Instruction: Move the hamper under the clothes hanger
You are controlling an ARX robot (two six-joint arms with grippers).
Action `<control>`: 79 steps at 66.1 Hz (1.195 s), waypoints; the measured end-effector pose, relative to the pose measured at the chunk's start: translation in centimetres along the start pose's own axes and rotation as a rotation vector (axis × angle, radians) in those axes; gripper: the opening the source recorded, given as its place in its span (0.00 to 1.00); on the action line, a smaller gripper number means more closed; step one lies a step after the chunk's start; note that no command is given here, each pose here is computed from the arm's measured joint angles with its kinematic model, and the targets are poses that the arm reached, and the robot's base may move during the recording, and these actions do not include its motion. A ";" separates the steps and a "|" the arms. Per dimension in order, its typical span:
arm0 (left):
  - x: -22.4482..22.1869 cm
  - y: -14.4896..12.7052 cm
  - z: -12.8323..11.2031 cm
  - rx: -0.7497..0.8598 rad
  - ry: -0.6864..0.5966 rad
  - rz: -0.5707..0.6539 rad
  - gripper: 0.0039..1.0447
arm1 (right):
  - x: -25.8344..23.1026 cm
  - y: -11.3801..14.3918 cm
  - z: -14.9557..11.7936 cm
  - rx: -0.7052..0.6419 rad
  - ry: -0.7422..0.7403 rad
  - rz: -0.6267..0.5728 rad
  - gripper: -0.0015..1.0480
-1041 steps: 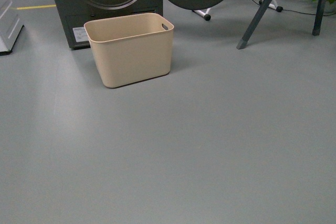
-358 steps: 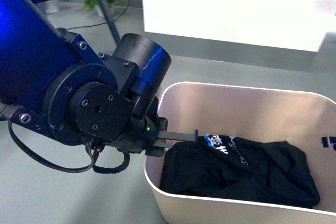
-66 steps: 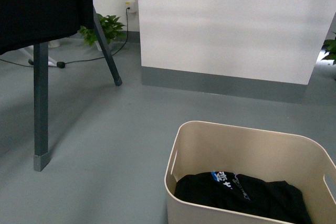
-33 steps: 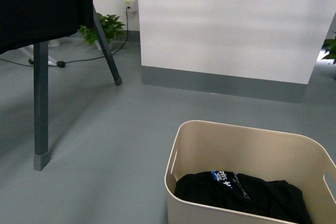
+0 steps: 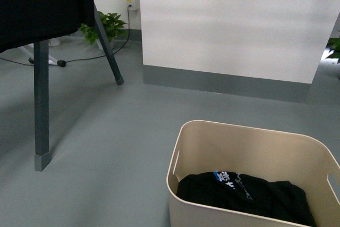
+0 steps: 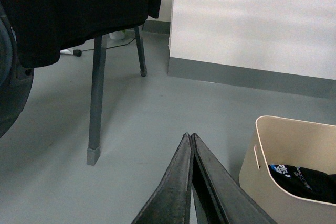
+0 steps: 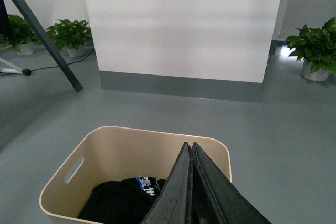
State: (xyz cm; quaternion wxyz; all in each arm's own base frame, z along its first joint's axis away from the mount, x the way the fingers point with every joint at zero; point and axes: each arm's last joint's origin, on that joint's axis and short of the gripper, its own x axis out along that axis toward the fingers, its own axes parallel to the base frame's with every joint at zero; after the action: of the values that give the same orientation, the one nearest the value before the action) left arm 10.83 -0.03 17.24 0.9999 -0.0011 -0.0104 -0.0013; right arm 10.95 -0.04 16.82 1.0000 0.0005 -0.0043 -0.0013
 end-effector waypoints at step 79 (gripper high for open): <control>-1.1 0.0 -0.3 0.000 0.006 0.000 0.89 | -1.2 0.0 -0.3 -0.001 0.006 0.002 0.85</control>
State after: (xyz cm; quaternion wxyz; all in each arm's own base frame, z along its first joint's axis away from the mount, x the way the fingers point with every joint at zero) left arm 9.69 -0.03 16.94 1.0000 -0.0012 -0.0073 -0.0015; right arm 9.76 -0.01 16.53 1.0000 -0.0001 -0.0014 -0.0002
